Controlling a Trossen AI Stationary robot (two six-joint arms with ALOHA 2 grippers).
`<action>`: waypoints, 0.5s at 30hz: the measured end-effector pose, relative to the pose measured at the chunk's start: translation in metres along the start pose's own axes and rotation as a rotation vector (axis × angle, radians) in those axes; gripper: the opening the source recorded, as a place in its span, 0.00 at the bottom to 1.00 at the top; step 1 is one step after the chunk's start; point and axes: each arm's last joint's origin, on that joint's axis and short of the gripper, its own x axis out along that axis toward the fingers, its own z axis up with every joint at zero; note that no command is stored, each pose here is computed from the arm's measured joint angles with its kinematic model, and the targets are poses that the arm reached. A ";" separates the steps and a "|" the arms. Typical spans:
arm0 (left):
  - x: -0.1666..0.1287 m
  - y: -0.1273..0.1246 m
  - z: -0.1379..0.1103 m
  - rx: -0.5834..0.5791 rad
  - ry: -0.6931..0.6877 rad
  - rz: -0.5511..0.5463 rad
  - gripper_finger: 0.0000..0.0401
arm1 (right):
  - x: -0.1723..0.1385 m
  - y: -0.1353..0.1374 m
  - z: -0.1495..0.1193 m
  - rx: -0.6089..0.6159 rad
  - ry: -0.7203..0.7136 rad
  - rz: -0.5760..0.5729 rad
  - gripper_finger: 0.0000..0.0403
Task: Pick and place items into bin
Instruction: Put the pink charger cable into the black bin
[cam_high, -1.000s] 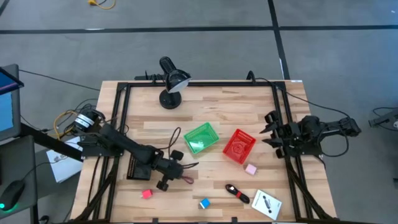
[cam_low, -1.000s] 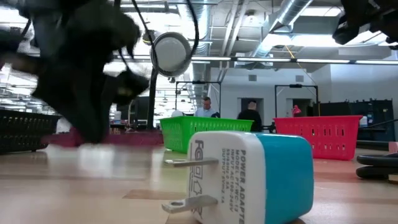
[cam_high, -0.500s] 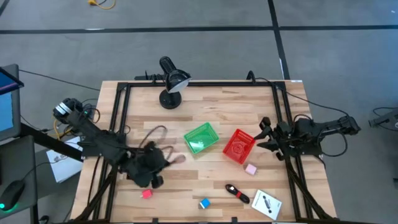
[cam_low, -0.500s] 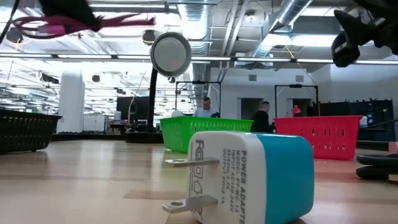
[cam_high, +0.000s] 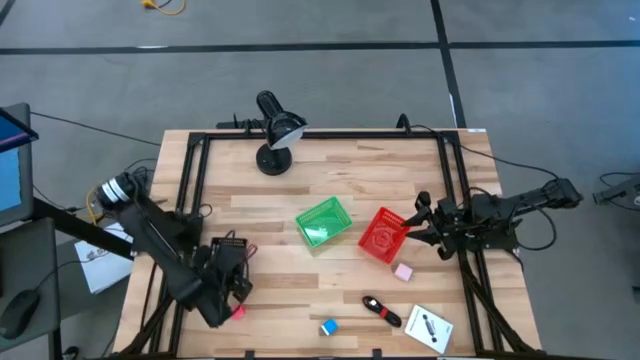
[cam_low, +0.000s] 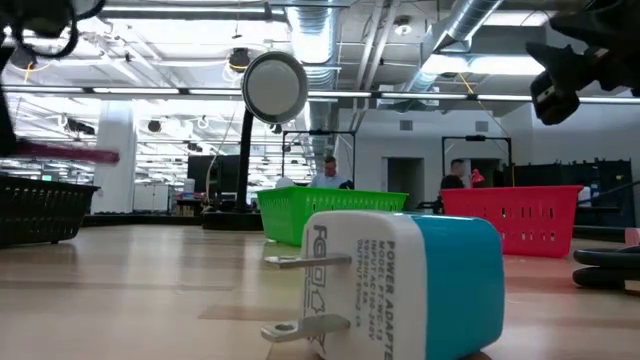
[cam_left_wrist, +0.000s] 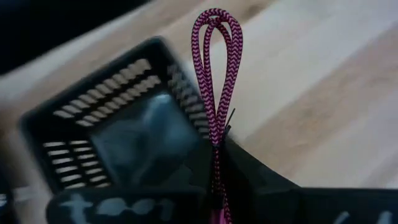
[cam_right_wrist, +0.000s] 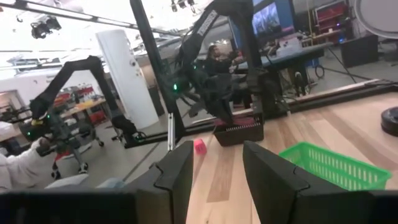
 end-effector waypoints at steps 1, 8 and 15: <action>0.002 0.000 -0.003 0.000 -0.014 0.014 0.01 | 0.000 0.000 0.000 0.000 -0.004 0.001 0.33; -0.006 0.008 -0.013 -0.031 -0.066 0.045 0.01 | 0.000 0.000 0.001 0.000 -0.013 0.003 0.33; -0.009 0.021 -0.023 -0.053 -0.022 0.122 0.02 | 0.000 0.000 0.001 -0.001 -0.013 0.003 0.33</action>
